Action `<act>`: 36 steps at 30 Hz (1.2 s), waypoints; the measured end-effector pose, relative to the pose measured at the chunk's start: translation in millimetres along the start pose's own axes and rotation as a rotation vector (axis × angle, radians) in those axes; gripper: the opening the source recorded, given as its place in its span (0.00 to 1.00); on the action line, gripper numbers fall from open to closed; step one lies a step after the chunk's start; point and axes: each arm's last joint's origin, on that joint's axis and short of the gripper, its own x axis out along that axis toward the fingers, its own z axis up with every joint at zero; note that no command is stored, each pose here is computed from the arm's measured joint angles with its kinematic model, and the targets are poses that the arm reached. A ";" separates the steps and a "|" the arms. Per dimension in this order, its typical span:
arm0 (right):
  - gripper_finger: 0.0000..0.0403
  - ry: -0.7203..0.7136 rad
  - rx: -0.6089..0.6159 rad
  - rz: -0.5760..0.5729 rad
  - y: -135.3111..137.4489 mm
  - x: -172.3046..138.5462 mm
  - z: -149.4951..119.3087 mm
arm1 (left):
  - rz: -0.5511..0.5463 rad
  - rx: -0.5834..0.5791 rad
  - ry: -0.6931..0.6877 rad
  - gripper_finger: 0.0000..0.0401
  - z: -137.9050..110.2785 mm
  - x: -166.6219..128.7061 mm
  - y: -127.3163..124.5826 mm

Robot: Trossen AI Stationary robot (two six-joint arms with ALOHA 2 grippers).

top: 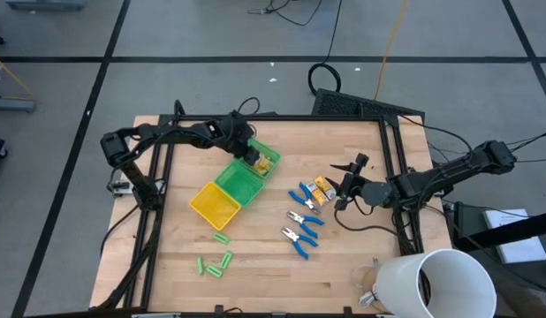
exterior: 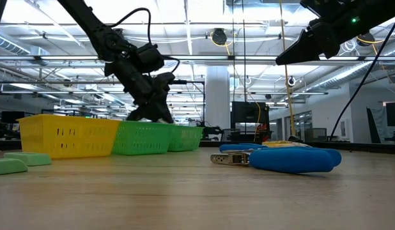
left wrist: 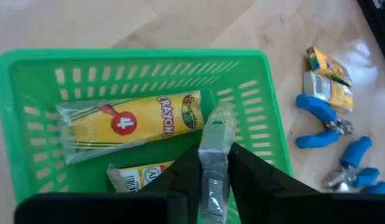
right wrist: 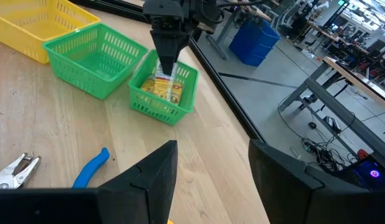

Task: Pick & Place School Supplies
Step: Put the crayon box into the top green bin

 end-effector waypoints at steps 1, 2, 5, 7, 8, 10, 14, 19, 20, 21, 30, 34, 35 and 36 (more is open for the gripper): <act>0.47 0.000 0.000 0.000 0.0 0.0 0.0 | -0.001 -0.002 0.009 0.20 -1.1 0.4 -0.8; 0.47 0.000 0.000 0.000 0.0 0.0 0.0 | -0.001 0.000 0.015 0.20 -2.2 1.0 -1.8; 0.48 0.000 0.000 0.000 0.1 0.0 0.0 | 0.000 0.008 0.024 0.18 -4.1 2.3 -4.6; 0.47 0.000 0.000 0.000 0.1 0.0 0.0 | -0.002 0.013 0.026 0.17 -4.8 3.0 -6.2; 0.47 0.000 0.000 0.000 0.0 0.0 0.0 | -0.004 0.016 0.026 0.17 -5.1 3.3 -7.1; 0.47 0.000 0.000 0.000 0.0 0.0 0.0 | -0.007 0.020 0.026 0.17 -5.5 3.8 -8.3; 0.47 0.000 0.000 0.000 0.0 0.0 0.0 | -0.011 0.020 0.031 0.20 -5.8 3.9 -8.3; 0.47 0.000 0.000 0.000 0.0 0.0 0.0 | -0.021 0.024 0.037 0.22 -6.1 4.0 -8.6; 0.47 0.000 0.000 0.000 0.0 0.0 0.0 | -0.021 0.022 0.037 0.22 -6.1 4.0 -8.6; 0.47 0.000 0.000 0.000 0.0 0.0 0.0 | -0.021 0.022 0.037 0.22 -6.1 4.0 -8.7; 0.48 0.000 0.000 0.000 0.0 0.0 0.0 | -0.036 0.014 0.047 0.22 -6.6 4.1 -8.9; 0.47 0.000 0.000 0.000 0.1 0.0 0.0 | -0.035 0.015 0.047 0.22 -6.6 4.1 -8.9; 0.47 0.000 0.000 0.000 0.0 0.0 0.0 | -0.035 0.016 0.046 0.22 -6.6 4.1 -8.9; 0.47 0.000 0.000 0.000 0.0 0.0 0.0 | -0.035 0.017 0.046 0.22 -6.6 4.1 -8.9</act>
